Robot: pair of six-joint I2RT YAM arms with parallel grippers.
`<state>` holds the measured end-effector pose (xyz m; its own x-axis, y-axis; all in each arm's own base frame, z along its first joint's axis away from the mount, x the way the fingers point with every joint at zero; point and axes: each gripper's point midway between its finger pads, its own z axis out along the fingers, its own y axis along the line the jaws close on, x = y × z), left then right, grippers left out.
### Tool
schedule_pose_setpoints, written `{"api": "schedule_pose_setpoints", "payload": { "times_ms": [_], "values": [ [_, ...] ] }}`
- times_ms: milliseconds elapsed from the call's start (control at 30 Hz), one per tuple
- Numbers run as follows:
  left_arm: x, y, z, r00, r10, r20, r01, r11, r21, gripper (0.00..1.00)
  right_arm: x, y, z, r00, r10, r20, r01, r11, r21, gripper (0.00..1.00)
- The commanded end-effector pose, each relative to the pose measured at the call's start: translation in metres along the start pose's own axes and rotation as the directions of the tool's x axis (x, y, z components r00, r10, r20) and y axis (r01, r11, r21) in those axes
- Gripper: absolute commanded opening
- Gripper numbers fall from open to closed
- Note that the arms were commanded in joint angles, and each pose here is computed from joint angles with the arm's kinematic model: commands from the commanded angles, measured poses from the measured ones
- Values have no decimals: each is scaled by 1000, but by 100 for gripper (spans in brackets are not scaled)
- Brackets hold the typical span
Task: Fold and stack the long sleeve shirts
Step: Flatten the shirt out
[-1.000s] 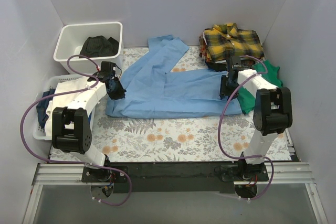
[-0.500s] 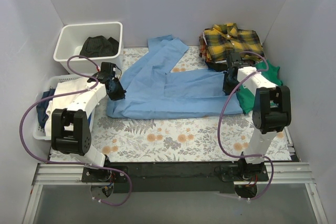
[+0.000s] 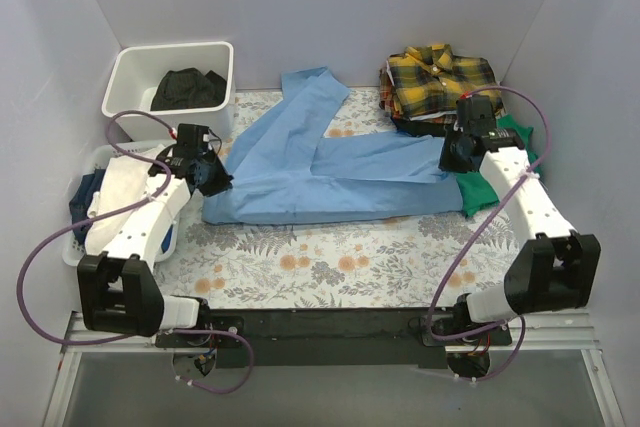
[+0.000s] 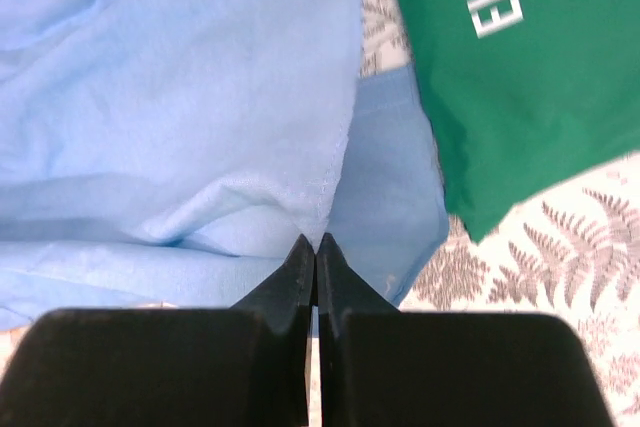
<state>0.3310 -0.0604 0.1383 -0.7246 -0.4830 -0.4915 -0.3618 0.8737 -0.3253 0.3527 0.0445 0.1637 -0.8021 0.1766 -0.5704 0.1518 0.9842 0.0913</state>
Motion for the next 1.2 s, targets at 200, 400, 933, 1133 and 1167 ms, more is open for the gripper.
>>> {"api": "schedule_pose_setpoints", "payload": {
  "times_ms": [200,400,933,1133,1167],
  "values": [
    [79,36,-36,977,-119,-180,108,992,-68,0,61,-14,-60,994,83,-67,-84,996,-15,1],
    [111,65,-41,958,-149,-246,105,978,-180,2,87,-18,-57,983,145,-114,-146,989,6,1],
    [115,73,-17,951,-172,-256,112,966,-234,11,71,-32,-23,982,56,-180,-33,992,125,70],
    [120,75,-12,948,-162,-275,97,967,-237,11,114,-37,-21,957,84,-279,-47,990,135,70],
    [120,76,-11,946,-163,-280,95,966,-242,11,117,-36,-21,953,89,-290,-54,991,125,70]
  ]
}}
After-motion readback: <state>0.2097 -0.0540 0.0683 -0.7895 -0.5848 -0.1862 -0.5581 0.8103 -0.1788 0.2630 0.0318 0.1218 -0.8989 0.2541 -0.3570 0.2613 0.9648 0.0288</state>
